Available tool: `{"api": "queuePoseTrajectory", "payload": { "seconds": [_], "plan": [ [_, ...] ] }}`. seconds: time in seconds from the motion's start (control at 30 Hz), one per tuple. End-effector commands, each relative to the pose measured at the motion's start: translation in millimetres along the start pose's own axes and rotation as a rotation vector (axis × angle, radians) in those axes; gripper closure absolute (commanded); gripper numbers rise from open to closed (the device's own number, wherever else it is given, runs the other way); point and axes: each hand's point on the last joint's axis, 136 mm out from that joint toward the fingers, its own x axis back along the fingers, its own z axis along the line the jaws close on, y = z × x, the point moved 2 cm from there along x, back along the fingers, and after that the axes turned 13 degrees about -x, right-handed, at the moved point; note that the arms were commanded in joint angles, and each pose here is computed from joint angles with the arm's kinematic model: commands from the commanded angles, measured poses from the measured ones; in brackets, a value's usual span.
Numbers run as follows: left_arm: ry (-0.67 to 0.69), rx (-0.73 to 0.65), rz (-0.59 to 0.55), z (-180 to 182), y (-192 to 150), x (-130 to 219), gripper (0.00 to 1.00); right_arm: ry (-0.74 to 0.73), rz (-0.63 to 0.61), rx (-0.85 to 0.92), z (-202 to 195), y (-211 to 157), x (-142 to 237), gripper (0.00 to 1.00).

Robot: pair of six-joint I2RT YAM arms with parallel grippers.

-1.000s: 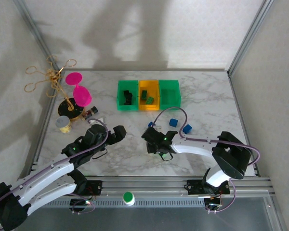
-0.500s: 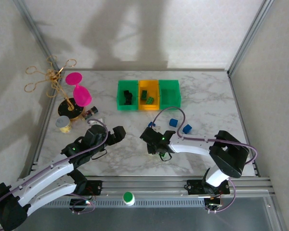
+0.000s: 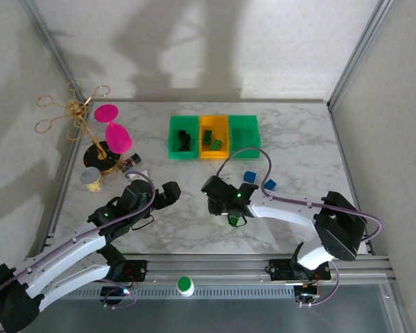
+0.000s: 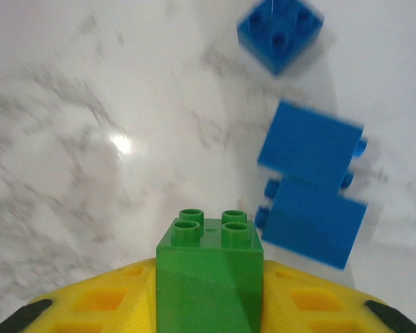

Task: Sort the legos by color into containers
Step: Pick up the lego from the bottom-center of the table, then place the lego in the container.

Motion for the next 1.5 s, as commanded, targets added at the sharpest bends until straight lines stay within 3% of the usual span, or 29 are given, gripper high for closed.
{"api": "queuePoseTrajectory", "payload": {
  "seconds": [0.0,0.2,0.4,0.6,1.07,1.47],
  "plan": [
    [-0.009,-0.009,-0.047,-9,20,4,0.0,0.036,-0.083,0.005,11,40,14,0.63],
    [-0.017,-0.023,-0.08,-19,39,2,0.0,0.05,-0.192,0.012,23,112,8,0.62],
    [-0.028,-0.02,-0.113,-28,58,-10,0.0,0.053,-0.261,-0.03,28,178,-22,0.63],
    [-0.036,-0.027,-0.147,-37,74,-21,0.01,0.023,-0.304,-0.026,30,220,-55,0.63],
    [-0.015,-0.054,-0.144,-40,82,-40,0.0,-0.001,-0.292,0.002,21,248,-122,0.62],
    [-0.007,-0.053,-0.138,-36,81,-41,0.0,0.003,-0.299,0.02,26,257,-129,0.56]
  ]
}}
